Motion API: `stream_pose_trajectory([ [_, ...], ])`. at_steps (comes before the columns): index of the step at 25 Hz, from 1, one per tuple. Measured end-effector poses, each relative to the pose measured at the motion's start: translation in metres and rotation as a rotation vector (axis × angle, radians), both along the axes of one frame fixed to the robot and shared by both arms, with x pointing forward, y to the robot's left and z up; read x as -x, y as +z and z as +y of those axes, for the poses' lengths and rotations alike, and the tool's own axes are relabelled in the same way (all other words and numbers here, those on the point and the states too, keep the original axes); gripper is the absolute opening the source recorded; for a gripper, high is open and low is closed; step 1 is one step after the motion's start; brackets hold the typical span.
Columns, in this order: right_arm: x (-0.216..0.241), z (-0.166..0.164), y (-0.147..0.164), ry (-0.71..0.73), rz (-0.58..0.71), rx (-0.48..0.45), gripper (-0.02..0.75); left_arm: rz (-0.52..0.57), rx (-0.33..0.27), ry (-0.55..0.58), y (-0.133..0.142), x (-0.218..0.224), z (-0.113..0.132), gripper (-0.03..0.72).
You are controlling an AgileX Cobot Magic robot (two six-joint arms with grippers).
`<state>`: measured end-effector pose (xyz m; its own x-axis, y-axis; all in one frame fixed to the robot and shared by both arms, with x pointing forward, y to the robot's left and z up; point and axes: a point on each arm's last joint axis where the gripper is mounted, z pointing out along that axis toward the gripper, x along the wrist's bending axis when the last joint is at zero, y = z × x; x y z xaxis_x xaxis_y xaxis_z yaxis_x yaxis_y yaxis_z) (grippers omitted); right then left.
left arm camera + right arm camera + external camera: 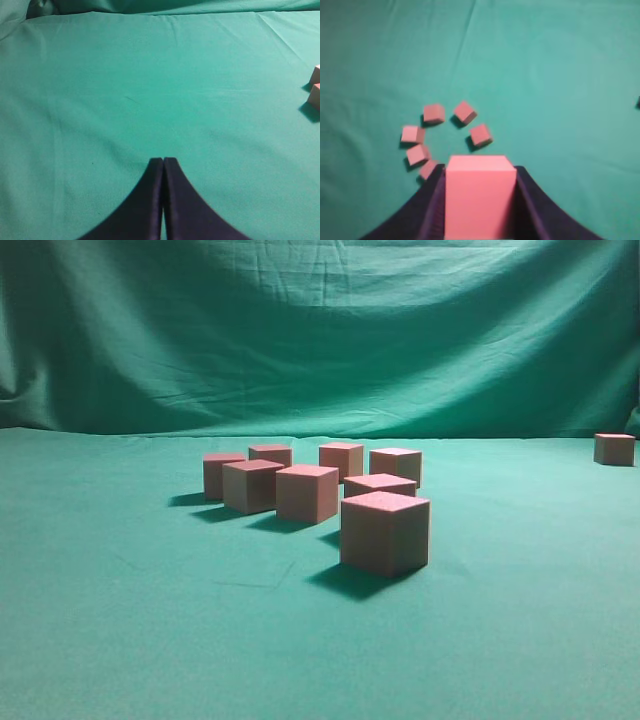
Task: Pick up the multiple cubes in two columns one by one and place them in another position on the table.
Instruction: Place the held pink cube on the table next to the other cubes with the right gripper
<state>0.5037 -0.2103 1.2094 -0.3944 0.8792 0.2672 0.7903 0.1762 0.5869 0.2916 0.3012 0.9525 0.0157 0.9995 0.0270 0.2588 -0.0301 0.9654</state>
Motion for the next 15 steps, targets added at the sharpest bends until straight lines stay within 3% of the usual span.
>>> stream_pose_trajectory([
  [8, 0.051, 0.002, -0.041, 0.096, 0.097, -0.022, 0.259, 0.0, 0.0, 0.0, 0.0, 0.0, 0.0, 0.0],
  [15, 0.085, 0.06, -0.071, 0.365, 0.117, 0.031, 0.259, 0.0, 0.0, 0.0, 0.0, 0.0, 0.0, 0.0],
])
